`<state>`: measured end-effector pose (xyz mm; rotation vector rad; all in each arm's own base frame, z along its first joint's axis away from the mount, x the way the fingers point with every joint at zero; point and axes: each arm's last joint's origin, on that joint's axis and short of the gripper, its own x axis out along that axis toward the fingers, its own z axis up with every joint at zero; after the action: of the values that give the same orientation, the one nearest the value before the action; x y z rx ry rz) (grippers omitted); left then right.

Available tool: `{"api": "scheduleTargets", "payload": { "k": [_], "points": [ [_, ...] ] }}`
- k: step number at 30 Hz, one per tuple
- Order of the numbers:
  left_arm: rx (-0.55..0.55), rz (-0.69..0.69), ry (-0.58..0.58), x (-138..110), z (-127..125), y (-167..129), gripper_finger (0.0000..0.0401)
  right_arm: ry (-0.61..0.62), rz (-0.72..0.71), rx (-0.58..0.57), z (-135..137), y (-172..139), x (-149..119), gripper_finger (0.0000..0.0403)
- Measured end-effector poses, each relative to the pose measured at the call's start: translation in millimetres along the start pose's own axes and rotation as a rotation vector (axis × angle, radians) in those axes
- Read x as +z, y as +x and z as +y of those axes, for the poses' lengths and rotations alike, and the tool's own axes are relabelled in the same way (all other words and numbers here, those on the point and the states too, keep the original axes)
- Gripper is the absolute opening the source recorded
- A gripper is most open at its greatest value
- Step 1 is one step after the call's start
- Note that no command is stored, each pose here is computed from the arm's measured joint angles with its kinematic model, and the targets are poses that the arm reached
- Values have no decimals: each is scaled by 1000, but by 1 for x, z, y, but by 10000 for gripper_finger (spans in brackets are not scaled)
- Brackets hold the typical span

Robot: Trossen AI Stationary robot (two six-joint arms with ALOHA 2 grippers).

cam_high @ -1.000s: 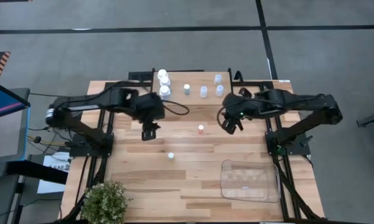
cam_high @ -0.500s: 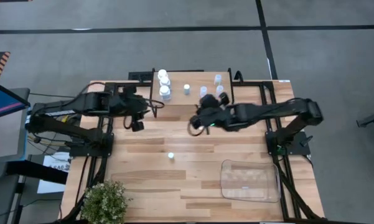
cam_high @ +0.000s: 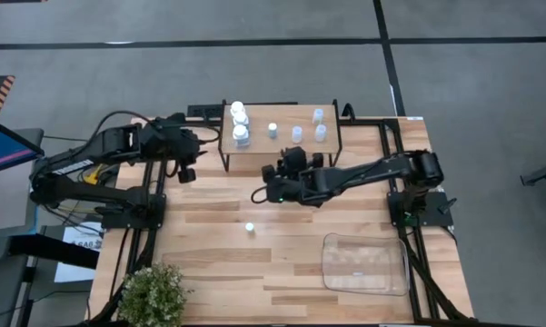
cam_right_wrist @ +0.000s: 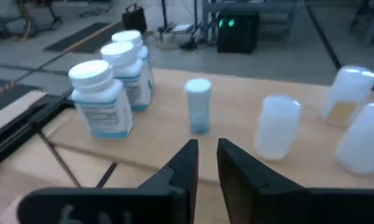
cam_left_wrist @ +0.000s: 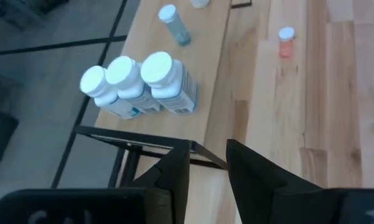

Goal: Pick and place medicine bottles onto shelf by color
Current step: Adjust the transparent pill bottle on the shelf

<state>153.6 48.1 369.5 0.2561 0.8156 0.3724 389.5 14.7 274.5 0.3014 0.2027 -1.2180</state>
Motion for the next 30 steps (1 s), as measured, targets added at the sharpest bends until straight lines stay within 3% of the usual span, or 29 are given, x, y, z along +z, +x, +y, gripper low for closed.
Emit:
{"api": "scheduleTargets", "payload": {
  "k": [8, 17, 30],
  "points": [
    [0, -6, -9, 0, 2, -1, 93, -116, -22, -58, 7, 18, -24, 59],
    [5, -4, -9, 0, 2, 0, 93, -131, -21, -71, 11, 35, -31, 58],
    [8, -12, -23, 1, 2, 0, 93, -14, -13, 20, 26, 35, 5, 58]
  ]
}}
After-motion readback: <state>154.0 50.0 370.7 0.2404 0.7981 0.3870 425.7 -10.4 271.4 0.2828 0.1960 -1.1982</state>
